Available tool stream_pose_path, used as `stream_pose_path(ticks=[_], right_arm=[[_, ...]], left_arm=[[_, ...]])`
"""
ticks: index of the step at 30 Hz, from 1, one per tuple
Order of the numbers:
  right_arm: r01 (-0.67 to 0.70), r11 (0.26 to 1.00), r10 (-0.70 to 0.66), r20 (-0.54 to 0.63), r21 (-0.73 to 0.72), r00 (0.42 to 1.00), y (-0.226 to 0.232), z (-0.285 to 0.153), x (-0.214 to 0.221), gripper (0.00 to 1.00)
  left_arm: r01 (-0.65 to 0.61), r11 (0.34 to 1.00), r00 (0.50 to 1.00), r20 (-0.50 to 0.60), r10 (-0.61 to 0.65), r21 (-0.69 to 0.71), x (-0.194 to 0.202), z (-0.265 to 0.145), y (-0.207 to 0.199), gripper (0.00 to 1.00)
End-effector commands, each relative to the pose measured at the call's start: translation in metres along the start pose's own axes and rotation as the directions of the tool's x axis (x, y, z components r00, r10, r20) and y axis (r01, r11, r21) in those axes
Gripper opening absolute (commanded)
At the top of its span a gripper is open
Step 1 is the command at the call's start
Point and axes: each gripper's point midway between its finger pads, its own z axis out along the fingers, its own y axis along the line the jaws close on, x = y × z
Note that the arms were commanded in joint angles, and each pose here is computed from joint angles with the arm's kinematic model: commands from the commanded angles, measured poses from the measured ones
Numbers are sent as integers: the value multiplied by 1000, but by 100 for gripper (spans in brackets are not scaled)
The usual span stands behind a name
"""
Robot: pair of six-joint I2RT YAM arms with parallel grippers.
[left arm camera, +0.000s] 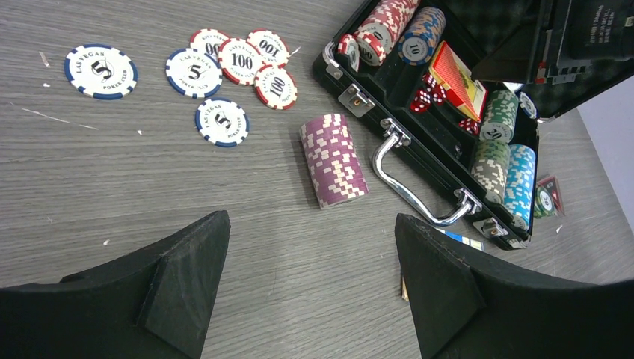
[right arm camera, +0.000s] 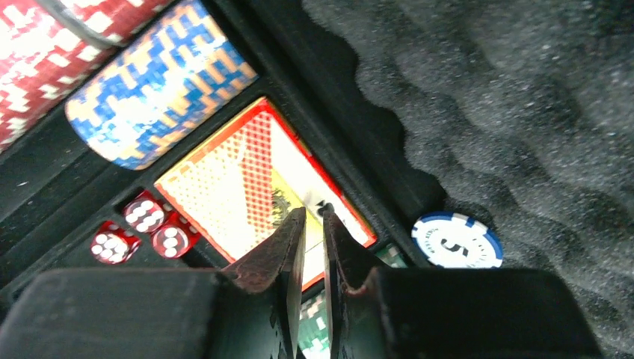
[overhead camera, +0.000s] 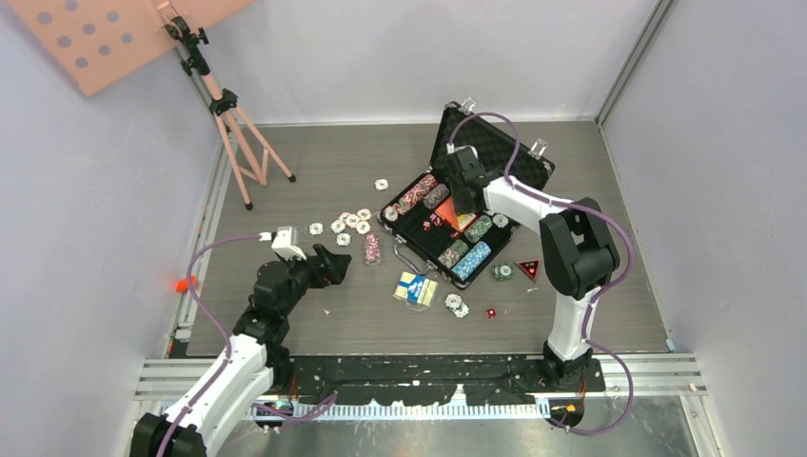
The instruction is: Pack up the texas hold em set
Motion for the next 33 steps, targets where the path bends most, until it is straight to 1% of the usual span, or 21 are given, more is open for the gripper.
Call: stream_pose_path(ticks=[1,5,12,17,21,24,29,31,33], right_arm=[[19,999,-16,80,-42,997,13,-33,-31,21],[6,996,2,86,-93,996,26,-30,-35,21],[-19,991,26,48,-133,999,42,-8,-29,21],[-24,992,26,13,-120,1000,42,7,-17,21],[-21,994,21,3,-111,1000,41,8,-13,21],[-27,991,32,33,-131,999,41,-6,-22,22],[-24,982,49,132,-186,990,39,-54,-50,24],[-12,977,43,144,-214,989,39,-70,-53,27],[-1,972,38,152,-236,988,39,-82,-50,28]], left_arm=[[-19,1000,998,56,17,24,-13,3,-6,84],[-19,1000,998,57,17,22,-13,3,-6,84],[-16,1000,999,50,15,16,-12,3,-5,84],[-15,1000,999,49,14,12,-12,4,-4,84],[-14,1000,999,42,13,8,-11,5,-3,84],[-15,1000,999,37,15,4,-11,6,-3,84],[-11,999,1000,14,12,-33,-12,9,1,84],[11,996,1000,-26,-13,-94,-11,11,7,82],[9,993,996,-87,-19,-119,-9,14,7,81]])
